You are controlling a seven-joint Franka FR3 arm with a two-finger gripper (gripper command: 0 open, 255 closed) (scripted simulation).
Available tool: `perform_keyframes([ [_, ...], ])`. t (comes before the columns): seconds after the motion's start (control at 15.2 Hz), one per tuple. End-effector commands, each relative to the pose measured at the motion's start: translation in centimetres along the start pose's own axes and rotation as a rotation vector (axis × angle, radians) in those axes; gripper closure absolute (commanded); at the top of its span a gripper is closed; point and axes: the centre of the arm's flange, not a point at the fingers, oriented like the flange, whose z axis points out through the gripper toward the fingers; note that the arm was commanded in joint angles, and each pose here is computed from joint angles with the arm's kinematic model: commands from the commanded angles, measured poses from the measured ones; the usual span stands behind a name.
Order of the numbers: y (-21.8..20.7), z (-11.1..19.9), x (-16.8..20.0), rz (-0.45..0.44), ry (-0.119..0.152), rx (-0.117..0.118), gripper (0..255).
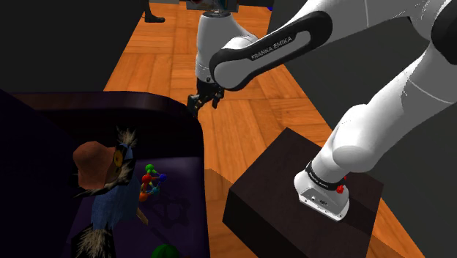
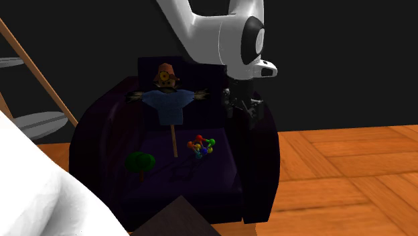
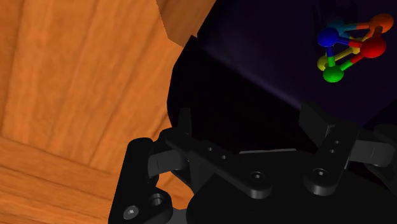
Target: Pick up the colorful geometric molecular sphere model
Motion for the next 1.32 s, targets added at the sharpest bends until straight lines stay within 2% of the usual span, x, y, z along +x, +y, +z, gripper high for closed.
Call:
perform_keyframes([
  [0.0, -1.9, 1.9, 0.7, 0.003, -0.003, 0.006, 0],
  [1.25, -18.4, 19.5, 6.0, 0.018, -0.037, 0.054, 0],
])
